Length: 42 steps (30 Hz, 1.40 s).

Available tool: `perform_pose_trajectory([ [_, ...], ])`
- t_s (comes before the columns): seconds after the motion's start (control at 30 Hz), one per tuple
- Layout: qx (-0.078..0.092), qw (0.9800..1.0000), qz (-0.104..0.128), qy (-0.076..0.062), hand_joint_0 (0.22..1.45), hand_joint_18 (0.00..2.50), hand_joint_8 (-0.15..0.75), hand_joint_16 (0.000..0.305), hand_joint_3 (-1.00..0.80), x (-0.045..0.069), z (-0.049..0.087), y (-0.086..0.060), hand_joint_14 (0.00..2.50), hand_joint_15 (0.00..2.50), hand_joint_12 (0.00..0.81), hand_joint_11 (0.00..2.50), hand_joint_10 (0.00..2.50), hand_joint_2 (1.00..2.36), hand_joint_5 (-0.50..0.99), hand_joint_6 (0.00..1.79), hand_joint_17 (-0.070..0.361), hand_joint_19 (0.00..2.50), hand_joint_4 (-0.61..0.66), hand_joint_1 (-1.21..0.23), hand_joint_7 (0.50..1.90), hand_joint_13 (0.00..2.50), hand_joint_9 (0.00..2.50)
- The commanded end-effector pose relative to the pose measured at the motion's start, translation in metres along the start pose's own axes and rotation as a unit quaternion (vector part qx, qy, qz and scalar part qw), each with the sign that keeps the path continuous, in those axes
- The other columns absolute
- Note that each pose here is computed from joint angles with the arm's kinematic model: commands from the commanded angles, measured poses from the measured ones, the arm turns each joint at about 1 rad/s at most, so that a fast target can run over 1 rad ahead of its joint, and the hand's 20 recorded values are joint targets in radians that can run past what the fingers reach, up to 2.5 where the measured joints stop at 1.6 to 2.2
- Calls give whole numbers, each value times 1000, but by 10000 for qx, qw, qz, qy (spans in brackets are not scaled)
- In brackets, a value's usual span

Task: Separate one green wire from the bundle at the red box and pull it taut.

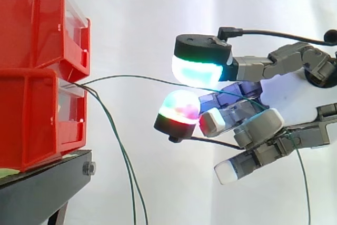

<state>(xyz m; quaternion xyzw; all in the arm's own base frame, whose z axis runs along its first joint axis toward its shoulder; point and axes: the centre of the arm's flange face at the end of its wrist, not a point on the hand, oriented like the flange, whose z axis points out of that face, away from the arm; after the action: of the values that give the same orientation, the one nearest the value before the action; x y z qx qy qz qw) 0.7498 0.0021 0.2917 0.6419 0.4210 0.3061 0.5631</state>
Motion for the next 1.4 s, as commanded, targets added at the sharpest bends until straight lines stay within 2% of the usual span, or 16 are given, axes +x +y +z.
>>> perform_pose_trajectory([
  [0.0, 1, 10000, 5, 0, 535, 954, 268, 51, -500, 0, 0, 0, 13, 1370, 354, 1026, 20, 1000, -213, 880, 115, 470, 146, -771, 942, 1628, 1143],
  [0.2, 1, 10000, 12, 0, 527, 958, 274, 51, -500, 0, 0, 0, 14, 1369, 349, 1025, 20, 1000, -213, 880, 116, 474, 150, -746, 928, 1618, 1144],
  [0.37, 6, 10000, 13, 7, 516, 970, 274, 53, -500, 1, -1, 0, 10, 1381, 348, 1020, 20, 1000, -212, 878, 119, 487, 149, -557, 918, 1628, 1164],
  [0.57, 10, 10000, 25, 7, 550, 957, 277, 52, -500, -2, 1, 0, 10, 1381, 332, 1027, 21, 1000, -210, 872, 117, 500, 138, -524, 940, 1619, 1176],
  [1.03, -11, 9999, 167, -29, 607, 945, 270, 51, -497, -6, 3, 6, 13, 1386, 321, 1039, 20, 1000, -206, 870, 114, 511, 128, -569, 968, 1610, 1197],
  [1.23, -34, 9998, 190, -49, 624, 945, 270, 51, -361, -7, 4, 13, 12, 1381, 320, 1047, 21, 1011, -207, 880, 114, 502, 111, -641, 989, 1603, 1201],
  [1.37, 24, 9999, 140, -55, 627, 940, 274, 51, -296, -9, 3, 18, 13, 1371, 331, 1052, 21, 1016, -209, 888, 114, 502, 97, -681, 1007, 1590, 1195],
])
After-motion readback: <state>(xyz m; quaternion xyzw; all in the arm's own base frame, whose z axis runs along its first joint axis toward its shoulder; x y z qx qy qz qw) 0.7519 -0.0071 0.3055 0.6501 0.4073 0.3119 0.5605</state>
